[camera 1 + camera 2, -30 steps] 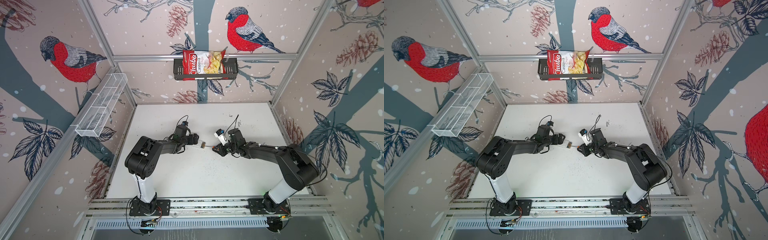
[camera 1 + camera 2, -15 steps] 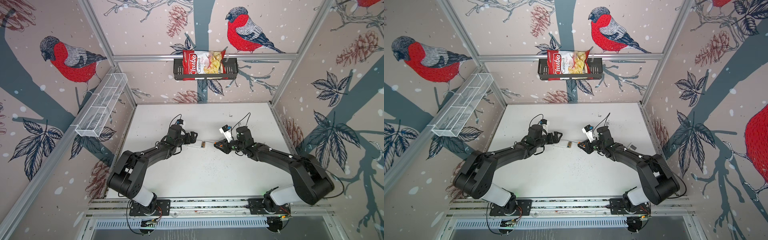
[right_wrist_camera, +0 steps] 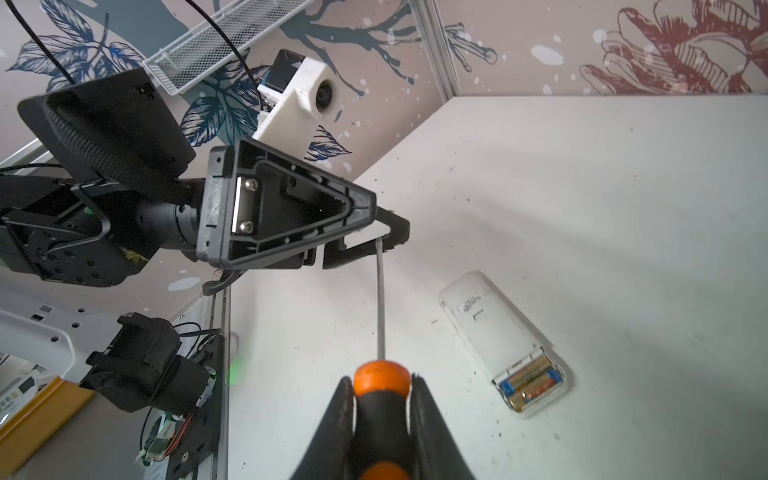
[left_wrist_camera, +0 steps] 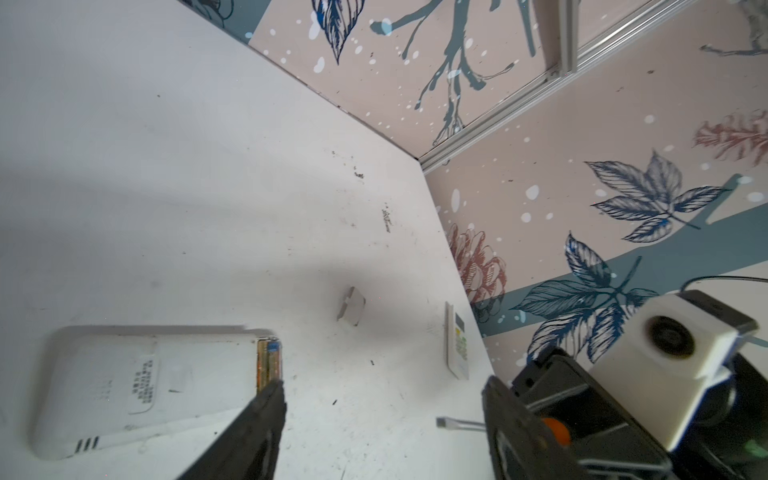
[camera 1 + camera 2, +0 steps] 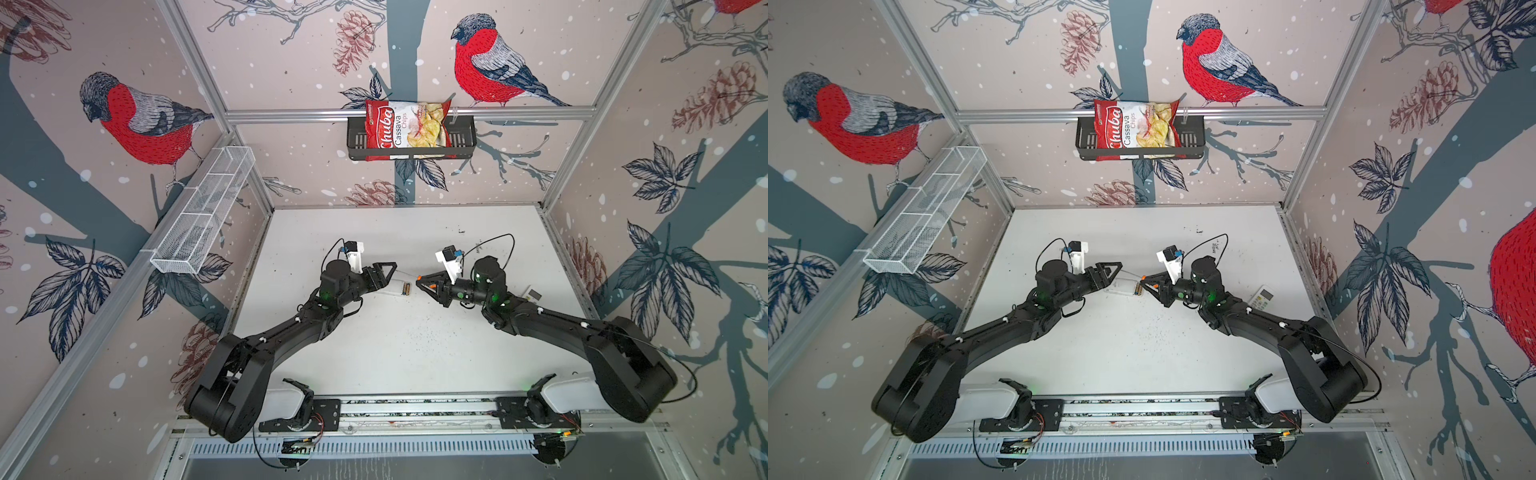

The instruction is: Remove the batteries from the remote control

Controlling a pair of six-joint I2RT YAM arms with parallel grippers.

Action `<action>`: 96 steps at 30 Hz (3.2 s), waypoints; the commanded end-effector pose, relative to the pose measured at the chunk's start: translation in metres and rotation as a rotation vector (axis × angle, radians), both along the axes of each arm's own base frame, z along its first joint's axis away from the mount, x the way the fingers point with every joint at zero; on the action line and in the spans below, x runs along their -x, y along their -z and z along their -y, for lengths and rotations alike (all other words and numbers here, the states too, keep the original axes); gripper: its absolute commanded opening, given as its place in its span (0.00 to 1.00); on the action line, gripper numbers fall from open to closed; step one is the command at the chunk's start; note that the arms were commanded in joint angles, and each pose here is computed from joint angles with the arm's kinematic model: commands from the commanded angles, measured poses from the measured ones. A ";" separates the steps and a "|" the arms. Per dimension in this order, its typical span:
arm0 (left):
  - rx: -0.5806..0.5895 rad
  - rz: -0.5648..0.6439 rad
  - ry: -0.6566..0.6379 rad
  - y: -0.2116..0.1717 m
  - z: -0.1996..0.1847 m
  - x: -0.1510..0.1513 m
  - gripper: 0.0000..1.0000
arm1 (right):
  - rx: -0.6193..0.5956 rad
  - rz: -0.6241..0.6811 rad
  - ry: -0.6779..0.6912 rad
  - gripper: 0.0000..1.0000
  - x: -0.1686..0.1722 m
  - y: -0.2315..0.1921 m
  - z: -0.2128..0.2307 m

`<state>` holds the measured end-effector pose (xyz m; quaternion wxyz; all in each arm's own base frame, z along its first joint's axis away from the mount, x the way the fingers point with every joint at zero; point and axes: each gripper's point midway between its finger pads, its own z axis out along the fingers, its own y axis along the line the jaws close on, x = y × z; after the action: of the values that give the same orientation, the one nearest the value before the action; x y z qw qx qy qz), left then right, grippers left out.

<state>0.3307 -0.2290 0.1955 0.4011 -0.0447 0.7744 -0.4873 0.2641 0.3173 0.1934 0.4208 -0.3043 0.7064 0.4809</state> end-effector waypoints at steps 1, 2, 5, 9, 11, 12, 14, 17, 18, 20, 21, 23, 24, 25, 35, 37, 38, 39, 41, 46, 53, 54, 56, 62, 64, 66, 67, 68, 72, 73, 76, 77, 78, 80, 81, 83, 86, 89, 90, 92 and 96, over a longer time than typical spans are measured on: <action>0.099 0.044 -0.042 -0.027 -0.001 0.000 0.74 | -0.086 0.072 0.016 0.00 -0.006 -0.026 -0.006; 0.107 0.043 -0.049 -0.029 -0.001 0.001 0.73 | -0.089 0.077 0.013 0.00 -0.006 -0.027 -0.008; 0.137 0.034 -0.058 -0.031 0.001 0.001 0.70 | -0.092 0.081 -0.005 0.00 -0.006 -0.028 -0.018; 0.188 0.026 -0.052 -0.032 0.005 0.002 0.62 | -0.114 0.091 -0.017 0.00 -0.005 -0.032 -0.025; 0.209 0.029 -0.062 -0.034 0.003 0.002 0.58 | -0.122 0.096 -0.020 0.00 -0.005 -0.034 -0.028; 0.220 0.031 -0.064 -0.035 0.003 0.003 0.57 | -0.124 0.098 -0.018 0.00 -0.005 -0.035 -0.029; 0.235 0.036 -0.071 -0.038 0.002 0.004 0.54 | -0.129 0.104 -0.017 0.00 -0.006 -0.035 -0.031; 0.247 0.047 -0.084 -0.043 0.001 0.004 0.53 | -0.131 0.103 -0.025 0.00 -0.006 -0.033 -0.034; 0.244 0.051 -0.086 -0.044 0.003 0.003 0.52 | -0.131 0.102 -0.034 0.00 -0.007 -0.032 -0.036; 0.238 0.049 -0.089 -0.044 0.007 0.002 0.52 | -0.120 0.102 -0.040 0.00 -0.008 -0.027 -0.039; 0.243 0.048 -0.088 -0.044 0.009 0.002 0.51 | -0.125 0.106 -0.034 0.00 -0.009 -0.026 -0.039; 0.267 0.038 -0.092 -0.041 0.011 0.002 0.48 | -0.147 0.111 -0.040 0.00 -0.008 -0.028 -0.039; 0.284 0.034 -0.092 -0.040 0.011 0.003 0.46 | -0.155 0.113 -0.045 0.00 -0.008 -0.029 -0.039; 0.298 0.028 -0.099 -0.038 0.011 0.002 0.44 | -0.161 0.114 -0.049 0.00 -0.008 -0.029 -0.041; 0.326 0.026 -0.153 -0.038 0.004 -0.002 0.20 | -0.172 0.112 -0.063 0.00 -0.008 -0.023 -0.045; 0.333 0.019 -0.151 -0.037 0.005 -0.003 0.18 | -0.175 0.115 -0.065 0.00 -0.007 -0.022 -0.046; 0.337 0.018 -0.150 -0.036 0.005 -0.003 0.18 | -0.176 0.116 -0.065 0.00 -0.007 -0.022 -0.046; 0.343 0.015 -0.150 -0.035 0.006 -0.003 0.17 | -0.180 0.115 -0.064 0.00 -0.007 -0.021 -0.046; 0.351 0.009 -0.151 -0.033 0.006 -0.003 0.17 | -0.190 0.122 -0.064 0.00 -0.006 -0.023 -0.046; 0.347 0.011 -0.156 -0.034 0.006 -0.005 0.19 | -0.194 0.130 -0.071 0.00 -0.006 -0.023 -0.049; 0.345 0.023 -0.161 -0.037 0.007 -0.007 0.04 | -0.190 0.128 -0.072 0.00 -0.006 -0.019 -0.051; 0.346 0.021 -0.164 -0.036 0.007 -0.008 0.00 | -0.190 0.129 -0.069 0.00 -0.007 -0.019 -0.051; 0.349 0.019 -0.165 -0.035 0.007 -0.008 0.00 | -0.189 0.128 -0.066 0.00 -0.007 -0.018 -0.051; 0.347 0.006 -0.174 -0.027 0.006 -0.005 0.00 | -0.205 0.129 -0.054 0.02 -0.008 -0.021 -0.049; 0.349 0.003 -0.186 -0.025 0.003 -0.003 0.00 | -0.214 0.132 -0.045 0.08 -0.009 -0.023 -0.047; 0.359 0.005 -0.201 -0.024 0.000 -0.001 0.00 | -0.226 0.136 -0.040 0.15 -0.009 -0.026 -0.045; 0.360 0.004 -0.206 -0.023 0.000 0.001 0.00 | -0.232 0.138 -0.041 0.17 -0.008 -0.026 -0.044; 0.362 0.003 -0.213 -0.023 -0.001 0.002 0.00 | -0.240 0.144 -0.041 0.21 -0.007 -0.028 -0.044; 0.369 -0.005 -0.228 -0.022 -0.002 0.003 0.00 | -0.259 0.153 -0.049 0.36 -0.004 -0.033 -0.042; 0.372 -0.008 -0.228 -0.022 -0.002 0.003 0.00 | -0.260 0.152 -0.049 0.41 -0.004 -0.032 -0.042; 0.385 -0.014 -0.232 -0.022 -0.001 0.003 0.00 | -0.265 0.157 -0.053 0.51 -0.002 -0.034 -0.042; 0.390 -0.016 -0.237 -0.022 -0.002 0.003 0.00 | -0.272 0.159 -0.055 0.52 -0.001 -0.035 -0.042; 0.393 -0.022 -0.241 -0.020 -0.002 0.004 0.00 | -0.275 0.159 -0.056 0.53 -0.001 -0.035 -0.042; 0.403 -0.027 -0.253 -0.019 -0.004 0.004 0.00 | -0.276 0.156 -0.057 0.55 0.000 -0.035 -0.042; 0.409 -0.027 -0.258 -0.020 -0.005 0.005 0.00 | -0.277 0.155 -0.058 0.56 0.000 -0.035 -0.042; 0.418 -0.026 -0.269 -0.021 -0.008 0.004 0.00 | -0.279 0.154 -0.058 0.60 0.001 -0.034 -0.041; 0.431 -0.015 -0.282 -0.027 -0.011 0.004 0.00 | -0.278 0.148 -0.062 0.65 0.002 -0.032 -0.042; 0.439 0.005 -0.295 -0.037 -0.015 0.005 0.00 | -0.275 0.144 -0.057 0.68 0.001 -0.028 -0.040; 0.441 0.010 -0.299 -0.039 -0.016 0.005 0.00 | -0.277 0.145 -0.058 0.69 0.002 -0.028 -0.040; 0.450 0.019 -0.305 -0.044 -0.018 0.006 0.00 | -0.280 0.144 -0.060 0.69 0.002 -0.028 -0.040; 0.480 0.010 -0.280 -0.047 -0.014 0.007 0.00 | -0.291 0.149 -0.087 0.67 0.005 -0.033 -0.043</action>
<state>0.3238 -0.2142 0.2321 0.4446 -0.2428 0.6372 -0.5809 0.2634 0.3583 0.2128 0.4796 -0.2949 0.6079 0.5598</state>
